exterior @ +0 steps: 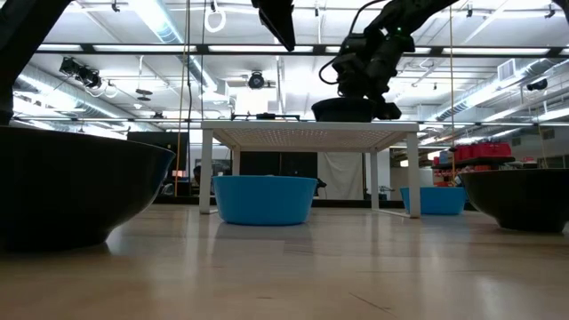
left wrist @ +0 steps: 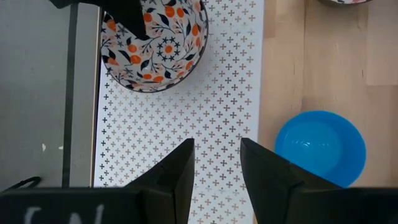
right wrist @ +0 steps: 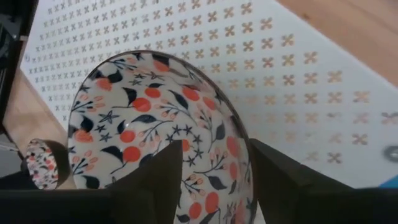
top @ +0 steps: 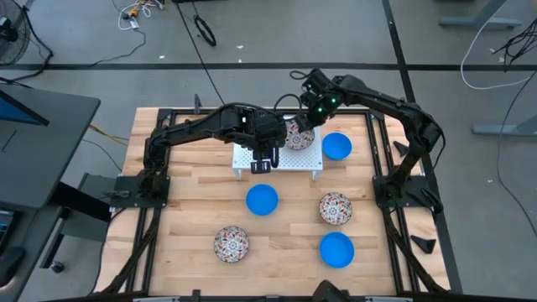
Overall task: Pick & Place Mini bowls
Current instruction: Put the top left white patterned bowl on the shelf, then stack the left white patterned bowl on top of the other white patterned bowl on the shelf
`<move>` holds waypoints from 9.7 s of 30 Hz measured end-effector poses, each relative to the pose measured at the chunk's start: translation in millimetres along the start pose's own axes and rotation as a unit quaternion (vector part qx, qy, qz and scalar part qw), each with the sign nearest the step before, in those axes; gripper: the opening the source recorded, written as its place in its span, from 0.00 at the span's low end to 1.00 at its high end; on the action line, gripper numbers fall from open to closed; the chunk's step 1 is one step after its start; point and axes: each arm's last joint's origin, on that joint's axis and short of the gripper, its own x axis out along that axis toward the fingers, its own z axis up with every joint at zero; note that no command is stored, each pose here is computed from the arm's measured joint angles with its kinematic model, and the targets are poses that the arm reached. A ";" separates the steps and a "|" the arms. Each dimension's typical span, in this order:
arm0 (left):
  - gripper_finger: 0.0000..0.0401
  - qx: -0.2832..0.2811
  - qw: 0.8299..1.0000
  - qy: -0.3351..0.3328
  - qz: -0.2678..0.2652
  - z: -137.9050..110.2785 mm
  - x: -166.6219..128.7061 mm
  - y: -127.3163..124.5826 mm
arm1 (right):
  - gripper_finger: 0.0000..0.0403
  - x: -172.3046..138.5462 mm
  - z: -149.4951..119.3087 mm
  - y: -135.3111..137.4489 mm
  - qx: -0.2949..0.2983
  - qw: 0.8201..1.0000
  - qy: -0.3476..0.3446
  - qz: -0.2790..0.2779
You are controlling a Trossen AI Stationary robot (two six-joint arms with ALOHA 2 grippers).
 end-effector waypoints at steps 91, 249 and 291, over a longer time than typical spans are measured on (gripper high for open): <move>0.34 -0.447 0.878 0.075 -0.154 -63.0 -124.6 -215.4 | 0.45 -123.9 -103.7 119.7 -0.221 0.933 -0.223 0.177; 0.04 -0.584 0.767 0.118 -0.238 -178.1 -56.2 -123.7 | 0.50 -119.6 -114.2 129.0 -0.480 0.833 -0.241 0.130; 0.04 -0.527 0.818 0.087 -0.213 -102.0 -57.7 -32.2 | 0.57 -128.5 -160.7 168.5 -0.565 0.781 -0.214 0.159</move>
